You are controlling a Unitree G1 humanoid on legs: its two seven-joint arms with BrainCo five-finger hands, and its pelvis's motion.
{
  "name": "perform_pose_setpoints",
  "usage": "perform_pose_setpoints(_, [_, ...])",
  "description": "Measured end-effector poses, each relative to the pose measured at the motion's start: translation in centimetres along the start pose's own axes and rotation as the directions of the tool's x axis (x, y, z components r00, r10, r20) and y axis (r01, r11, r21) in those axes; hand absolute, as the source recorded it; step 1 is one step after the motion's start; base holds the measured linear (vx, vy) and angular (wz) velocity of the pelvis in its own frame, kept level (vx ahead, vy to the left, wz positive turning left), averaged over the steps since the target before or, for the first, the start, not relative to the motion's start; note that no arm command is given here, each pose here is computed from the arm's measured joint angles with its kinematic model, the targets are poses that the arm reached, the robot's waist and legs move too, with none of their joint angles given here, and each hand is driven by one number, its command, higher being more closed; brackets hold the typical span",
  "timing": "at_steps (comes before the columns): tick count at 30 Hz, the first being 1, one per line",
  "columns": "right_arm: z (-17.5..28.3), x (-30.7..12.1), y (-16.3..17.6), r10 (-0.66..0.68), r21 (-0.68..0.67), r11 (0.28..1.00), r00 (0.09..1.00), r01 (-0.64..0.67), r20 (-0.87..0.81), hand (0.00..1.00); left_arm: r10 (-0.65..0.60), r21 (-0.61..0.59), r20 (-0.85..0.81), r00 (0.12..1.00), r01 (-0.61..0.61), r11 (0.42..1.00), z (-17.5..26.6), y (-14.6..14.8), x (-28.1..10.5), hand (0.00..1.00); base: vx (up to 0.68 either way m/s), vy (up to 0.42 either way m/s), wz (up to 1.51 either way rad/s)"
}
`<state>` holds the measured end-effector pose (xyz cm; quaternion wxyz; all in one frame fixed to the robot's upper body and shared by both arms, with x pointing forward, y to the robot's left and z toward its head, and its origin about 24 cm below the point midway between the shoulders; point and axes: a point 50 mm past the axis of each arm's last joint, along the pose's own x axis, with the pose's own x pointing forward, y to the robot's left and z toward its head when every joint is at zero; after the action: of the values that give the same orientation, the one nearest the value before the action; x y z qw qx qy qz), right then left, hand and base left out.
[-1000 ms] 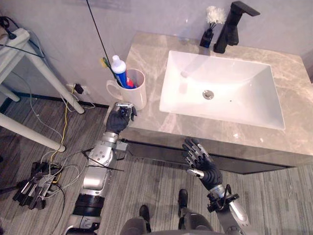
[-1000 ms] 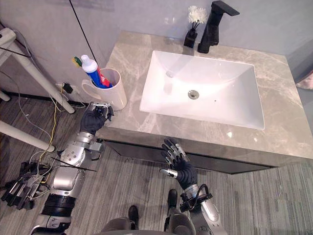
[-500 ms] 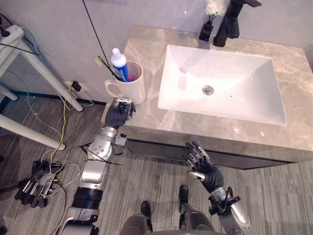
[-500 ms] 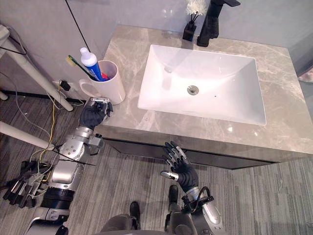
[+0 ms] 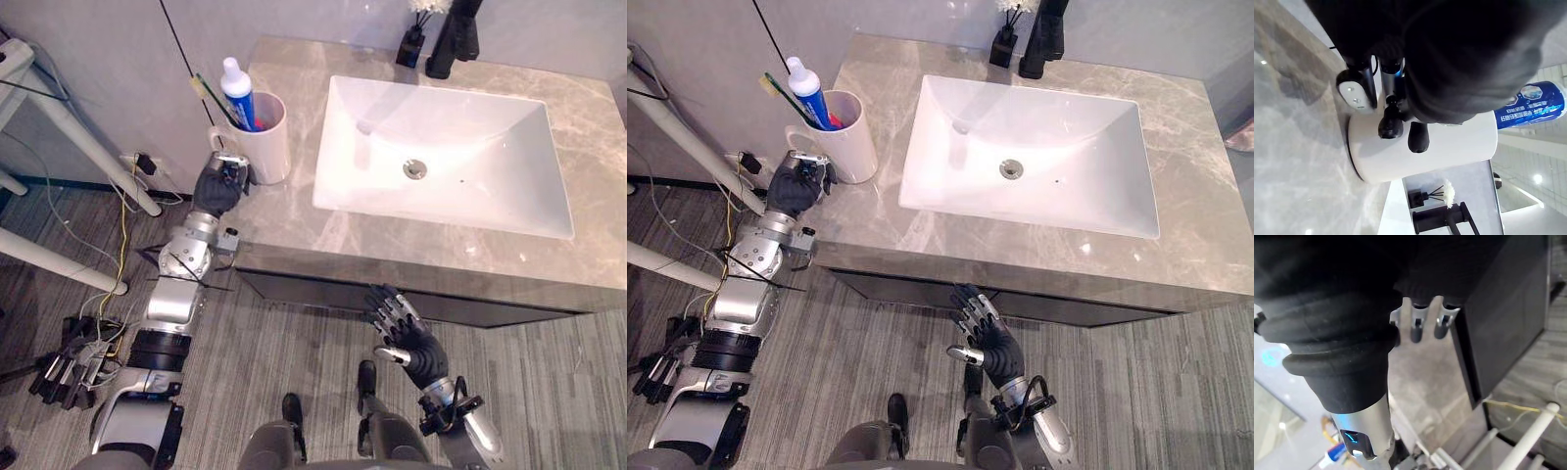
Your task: Organize washtable
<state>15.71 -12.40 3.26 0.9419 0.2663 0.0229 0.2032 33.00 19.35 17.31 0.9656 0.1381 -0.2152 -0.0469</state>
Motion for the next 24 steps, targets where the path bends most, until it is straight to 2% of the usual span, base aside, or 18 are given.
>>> perform_pose_setpoints(14, [-0.4,-0.1,0.3,0.006,0.014,1.0,1.0,-0.006,-0.019,0.0,-0.074,-0.037,0.099,0.992,0.078,0.996,2.9,-3.3,3.3,1.0,0.0,0.004,-0.03])
perform_pose_setpoints(24, [-0.6,-0.2,0.7,0.017,0.018,1.0,1.0,-0.016,-0.026,0.0,-0.02,-0.022,0.115,0.993,0.023,0.999,4.2,-2.1,5.8,1.0,0.01,0.015,-0.06])
